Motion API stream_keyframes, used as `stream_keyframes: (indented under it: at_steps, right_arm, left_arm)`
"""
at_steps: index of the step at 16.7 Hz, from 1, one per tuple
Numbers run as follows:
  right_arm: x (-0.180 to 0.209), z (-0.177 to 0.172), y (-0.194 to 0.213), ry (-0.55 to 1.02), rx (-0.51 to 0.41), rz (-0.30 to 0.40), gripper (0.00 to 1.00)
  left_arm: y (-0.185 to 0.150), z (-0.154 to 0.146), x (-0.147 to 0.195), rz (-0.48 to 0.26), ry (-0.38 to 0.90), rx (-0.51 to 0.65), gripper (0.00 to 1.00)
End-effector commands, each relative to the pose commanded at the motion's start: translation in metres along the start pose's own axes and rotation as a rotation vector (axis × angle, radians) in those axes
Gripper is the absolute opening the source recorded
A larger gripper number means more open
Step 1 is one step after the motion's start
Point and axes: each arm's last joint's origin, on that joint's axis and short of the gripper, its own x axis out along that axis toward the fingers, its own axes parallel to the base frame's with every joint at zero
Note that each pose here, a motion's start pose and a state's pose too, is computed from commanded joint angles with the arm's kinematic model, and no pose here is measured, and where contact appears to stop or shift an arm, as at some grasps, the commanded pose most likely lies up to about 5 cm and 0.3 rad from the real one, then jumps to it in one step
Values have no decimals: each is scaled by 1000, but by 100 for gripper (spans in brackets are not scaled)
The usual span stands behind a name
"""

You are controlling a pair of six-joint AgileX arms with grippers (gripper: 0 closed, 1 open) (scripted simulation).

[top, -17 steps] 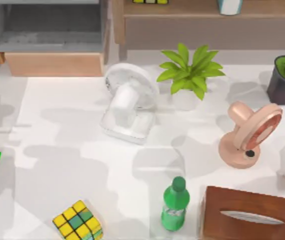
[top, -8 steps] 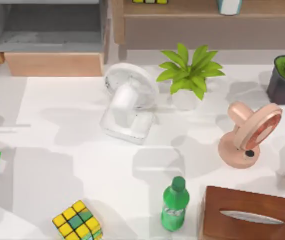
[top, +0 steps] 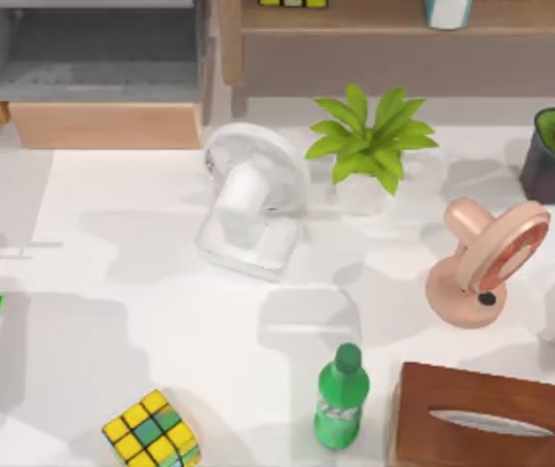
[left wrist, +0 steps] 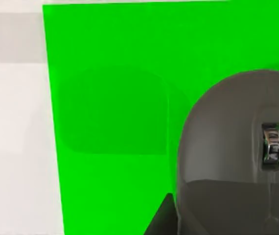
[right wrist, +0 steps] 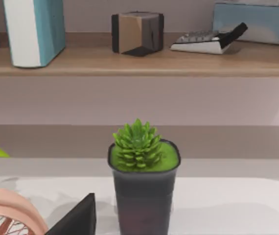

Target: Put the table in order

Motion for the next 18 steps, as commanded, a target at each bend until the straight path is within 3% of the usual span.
stream_keyframes:
  at_steps: [12, 18]
  right_arm:
    - [0, 0, 0, 0, 0, 0, 100]
    - [0, 0, 0, 0, 0, 0, 100]
  left_arm:
    - [0, 0, 0, 0, 0, 0, 98]
    - [0, 0, 0, 0, 0, 0, 100]
